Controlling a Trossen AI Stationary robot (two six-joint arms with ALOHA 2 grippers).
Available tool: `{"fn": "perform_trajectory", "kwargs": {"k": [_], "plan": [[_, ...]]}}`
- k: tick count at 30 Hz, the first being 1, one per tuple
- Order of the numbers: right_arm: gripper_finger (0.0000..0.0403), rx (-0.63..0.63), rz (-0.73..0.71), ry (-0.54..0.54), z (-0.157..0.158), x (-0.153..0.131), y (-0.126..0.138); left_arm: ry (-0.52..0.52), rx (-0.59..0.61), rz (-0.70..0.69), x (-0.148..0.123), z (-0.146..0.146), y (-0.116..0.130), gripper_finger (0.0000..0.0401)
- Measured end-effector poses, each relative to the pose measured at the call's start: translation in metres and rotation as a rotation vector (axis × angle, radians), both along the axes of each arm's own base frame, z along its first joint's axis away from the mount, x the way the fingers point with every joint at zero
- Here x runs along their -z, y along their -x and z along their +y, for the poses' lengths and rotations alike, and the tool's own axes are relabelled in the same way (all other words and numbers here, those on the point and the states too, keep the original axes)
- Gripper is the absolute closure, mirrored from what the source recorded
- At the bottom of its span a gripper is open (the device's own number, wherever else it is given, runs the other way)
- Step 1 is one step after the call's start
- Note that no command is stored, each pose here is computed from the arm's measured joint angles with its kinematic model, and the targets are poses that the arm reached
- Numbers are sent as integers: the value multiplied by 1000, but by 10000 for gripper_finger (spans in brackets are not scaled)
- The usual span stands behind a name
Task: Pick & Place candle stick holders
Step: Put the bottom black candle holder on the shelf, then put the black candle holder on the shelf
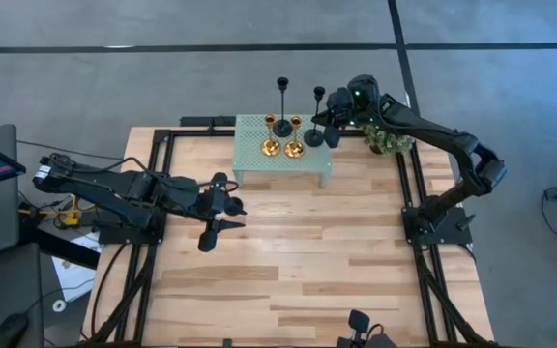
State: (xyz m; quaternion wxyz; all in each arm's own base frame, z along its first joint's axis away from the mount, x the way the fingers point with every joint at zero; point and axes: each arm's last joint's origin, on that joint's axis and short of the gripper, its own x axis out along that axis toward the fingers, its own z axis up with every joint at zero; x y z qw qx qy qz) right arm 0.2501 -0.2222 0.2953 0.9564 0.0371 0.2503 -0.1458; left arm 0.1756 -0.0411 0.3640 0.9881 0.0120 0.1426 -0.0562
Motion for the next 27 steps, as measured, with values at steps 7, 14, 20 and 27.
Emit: {"fn": "perform_trajectory", "kwargs": {"k": [7,14,20,27], "plan": [[401,2,0,-3,0,0,0,0,0,0,0,0,0,259],[337,11,-8,1,-2,2,-2,0,0,0,0,0,0,259],[253,9,-28,24,3,-8,3,0,0,0,0,0,0,259],[189,24,-46,56,27,-41,30,5,0,-21,-2,0,-1,259]]}}
